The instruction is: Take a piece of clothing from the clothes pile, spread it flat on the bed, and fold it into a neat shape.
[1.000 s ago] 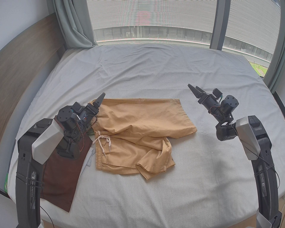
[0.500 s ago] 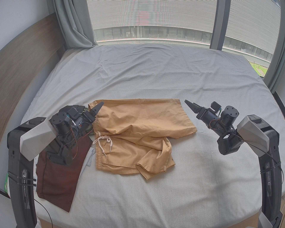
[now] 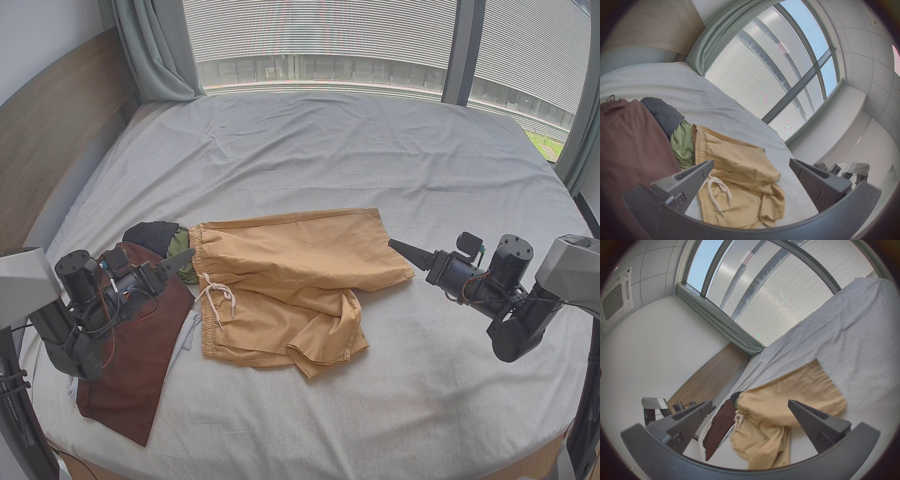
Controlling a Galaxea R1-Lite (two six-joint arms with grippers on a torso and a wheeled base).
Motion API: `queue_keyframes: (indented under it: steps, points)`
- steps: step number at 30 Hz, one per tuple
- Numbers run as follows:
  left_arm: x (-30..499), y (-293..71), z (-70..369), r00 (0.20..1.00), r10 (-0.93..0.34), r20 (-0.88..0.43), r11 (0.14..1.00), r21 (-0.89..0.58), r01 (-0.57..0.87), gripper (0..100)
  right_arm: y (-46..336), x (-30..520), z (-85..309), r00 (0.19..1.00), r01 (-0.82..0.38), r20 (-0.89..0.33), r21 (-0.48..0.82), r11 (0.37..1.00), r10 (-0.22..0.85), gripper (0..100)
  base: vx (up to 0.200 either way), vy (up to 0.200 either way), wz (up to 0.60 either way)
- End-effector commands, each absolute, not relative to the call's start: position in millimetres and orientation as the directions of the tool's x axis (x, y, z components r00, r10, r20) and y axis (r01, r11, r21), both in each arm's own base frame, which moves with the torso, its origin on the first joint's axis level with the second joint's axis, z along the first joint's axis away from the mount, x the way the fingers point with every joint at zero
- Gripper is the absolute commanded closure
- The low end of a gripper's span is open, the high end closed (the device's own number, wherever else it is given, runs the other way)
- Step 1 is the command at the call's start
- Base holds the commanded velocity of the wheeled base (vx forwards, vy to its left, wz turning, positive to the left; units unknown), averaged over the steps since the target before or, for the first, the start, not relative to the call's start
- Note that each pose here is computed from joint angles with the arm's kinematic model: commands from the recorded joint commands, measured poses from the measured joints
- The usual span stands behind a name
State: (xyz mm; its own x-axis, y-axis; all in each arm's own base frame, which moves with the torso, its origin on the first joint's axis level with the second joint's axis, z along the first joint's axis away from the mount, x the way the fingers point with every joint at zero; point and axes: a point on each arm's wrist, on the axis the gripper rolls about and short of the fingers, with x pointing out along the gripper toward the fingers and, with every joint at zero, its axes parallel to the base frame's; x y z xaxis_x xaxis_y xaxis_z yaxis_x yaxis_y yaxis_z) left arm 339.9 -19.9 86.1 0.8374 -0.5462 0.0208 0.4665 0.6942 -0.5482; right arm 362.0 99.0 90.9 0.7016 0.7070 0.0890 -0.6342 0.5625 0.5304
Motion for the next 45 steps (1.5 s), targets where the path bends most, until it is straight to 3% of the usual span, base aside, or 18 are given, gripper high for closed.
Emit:
queue_keyframes:
  steps: [1,8,17,45]
  points:
    - [300,-10,117,0.813,-0.580,0.052,0.696,-0.487,0.527,0,108,313,113,0.652,-0.667,0.079,0.533,0.521,0.754,0,0.000,0.000,0.00]
    - [296,-5,105,0.805,-0.593,0.007,0.722,-0.436,0.536,0,106,287,82,0.589,-0.644,-0.053,0.572,0.508,0.806,0,0.000,0.000,0.00]
    - [295,-6,83,0.778,-0.625,-0.058,0.747,-0.335,0.574,0,112,289,38,0.561,-0.641,-0.175,0.526,0.559,0.809,0,0.000,0.000,0.00]
    - [295,-10,71,0.768,-0.633,-0.095,0.744,-0.348,0.571,0,147,314,-25,0.484,-0.612,-0.245,0.591,0.526,0.840,0,0.000,0.000,0.00]
